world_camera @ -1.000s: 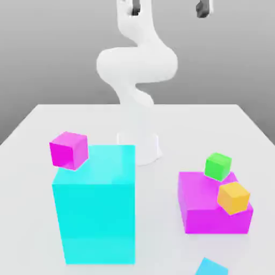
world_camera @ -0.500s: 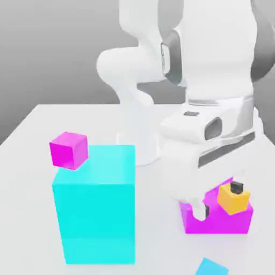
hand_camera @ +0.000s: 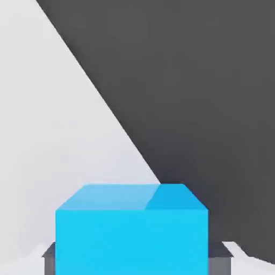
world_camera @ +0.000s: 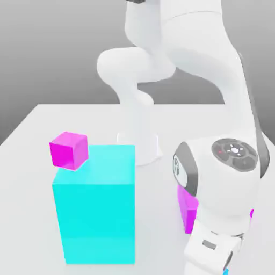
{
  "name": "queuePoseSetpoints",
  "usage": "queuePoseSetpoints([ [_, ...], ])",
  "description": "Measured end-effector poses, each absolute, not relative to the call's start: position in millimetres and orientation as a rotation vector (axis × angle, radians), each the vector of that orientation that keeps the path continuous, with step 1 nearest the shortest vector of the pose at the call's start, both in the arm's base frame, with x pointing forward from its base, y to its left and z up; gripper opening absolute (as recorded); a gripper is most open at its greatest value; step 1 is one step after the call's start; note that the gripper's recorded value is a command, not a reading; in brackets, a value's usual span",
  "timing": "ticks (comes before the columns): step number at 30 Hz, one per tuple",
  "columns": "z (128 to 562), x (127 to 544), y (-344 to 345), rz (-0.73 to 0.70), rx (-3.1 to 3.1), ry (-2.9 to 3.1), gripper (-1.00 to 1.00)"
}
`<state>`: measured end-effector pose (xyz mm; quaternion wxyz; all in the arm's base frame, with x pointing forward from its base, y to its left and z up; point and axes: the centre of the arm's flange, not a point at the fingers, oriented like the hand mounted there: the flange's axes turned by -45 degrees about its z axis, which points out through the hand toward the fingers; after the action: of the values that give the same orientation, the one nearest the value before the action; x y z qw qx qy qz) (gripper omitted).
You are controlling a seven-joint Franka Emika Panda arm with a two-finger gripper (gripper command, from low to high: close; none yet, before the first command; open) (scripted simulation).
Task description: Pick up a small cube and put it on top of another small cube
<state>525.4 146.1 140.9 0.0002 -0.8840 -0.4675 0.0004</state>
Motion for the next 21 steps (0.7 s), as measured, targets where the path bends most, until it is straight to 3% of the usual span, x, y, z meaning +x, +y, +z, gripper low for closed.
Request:
queuePoseSetpoints([
  [2, 138, 525, 146, 0.002, -2.776, -1.47, -1.0],
  [7, 201, 526, 138, 0.001, -2.8, -1.413, -1.0],
  [15, 308, 521, 31, -0.003, -3.015, -0.689, -1.0],
  [21, 382, 487, -49, -0.002, -3.087, -0.114, -1.0],
])
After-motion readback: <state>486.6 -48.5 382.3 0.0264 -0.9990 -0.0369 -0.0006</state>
